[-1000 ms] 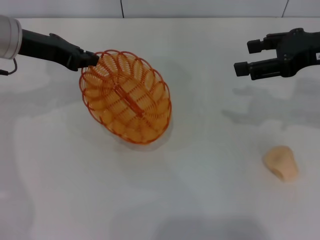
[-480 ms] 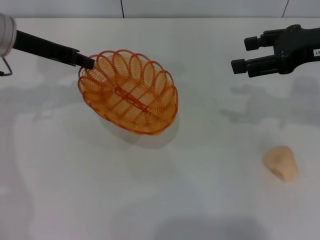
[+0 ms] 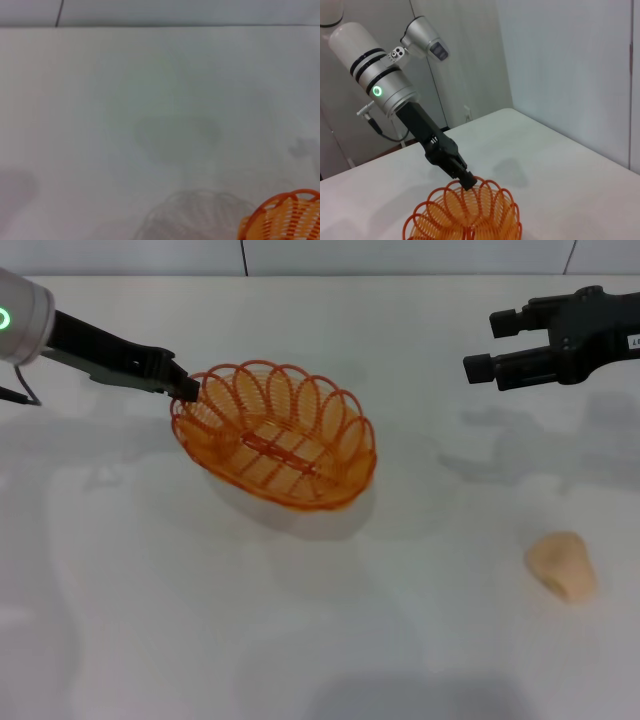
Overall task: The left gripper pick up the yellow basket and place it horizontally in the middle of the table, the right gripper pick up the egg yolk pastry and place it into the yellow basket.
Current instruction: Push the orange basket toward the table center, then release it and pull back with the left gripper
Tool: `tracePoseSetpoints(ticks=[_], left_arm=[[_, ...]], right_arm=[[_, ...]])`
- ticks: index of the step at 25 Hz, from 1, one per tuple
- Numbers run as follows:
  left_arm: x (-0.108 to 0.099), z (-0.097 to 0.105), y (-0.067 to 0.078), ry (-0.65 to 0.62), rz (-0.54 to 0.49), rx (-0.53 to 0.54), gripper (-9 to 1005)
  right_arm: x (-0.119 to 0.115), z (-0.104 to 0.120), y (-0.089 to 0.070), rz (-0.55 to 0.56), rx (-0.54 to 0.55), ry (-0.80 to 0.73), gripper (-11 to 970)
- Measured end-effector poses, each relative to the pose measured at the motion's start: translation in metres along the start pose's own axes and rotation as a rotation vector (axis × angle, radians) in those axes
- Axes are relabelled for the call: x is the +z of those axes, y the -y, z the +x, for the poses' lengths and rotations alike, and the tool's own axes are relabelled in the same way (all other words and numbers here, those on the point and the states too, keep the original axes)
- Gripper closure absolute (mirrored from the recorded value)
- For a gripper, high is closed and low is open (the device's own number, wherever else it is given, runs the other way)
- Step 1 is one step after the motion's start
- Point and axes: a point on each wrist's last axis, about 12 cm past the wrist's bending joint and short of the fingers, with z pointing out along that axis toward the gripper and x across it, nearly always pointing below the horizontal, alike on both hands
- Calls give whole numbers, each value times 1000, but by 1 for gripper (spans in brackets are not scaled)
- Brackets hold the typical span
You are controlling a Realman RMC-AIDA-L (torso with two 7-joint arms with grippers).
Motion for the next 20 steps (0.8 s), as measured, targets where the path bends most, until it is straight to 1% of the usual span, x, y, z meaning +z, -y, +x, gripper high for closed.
tracePoseSetpoints(ticks=[4, 9, 20], left_arm=[[6, 1, 4, 0, 11, -60, 952], [15, 3, 8, 5, 24, -102, 949], [37, 14, 4, 32, 21, -211, 942]], right_arm=[[-1, 0, 1, 2, -1, -2, 208], [-2, 0, 1, 2, -2, -6, 208], [-4, -3, -1, -11, -11, -18, 209]])
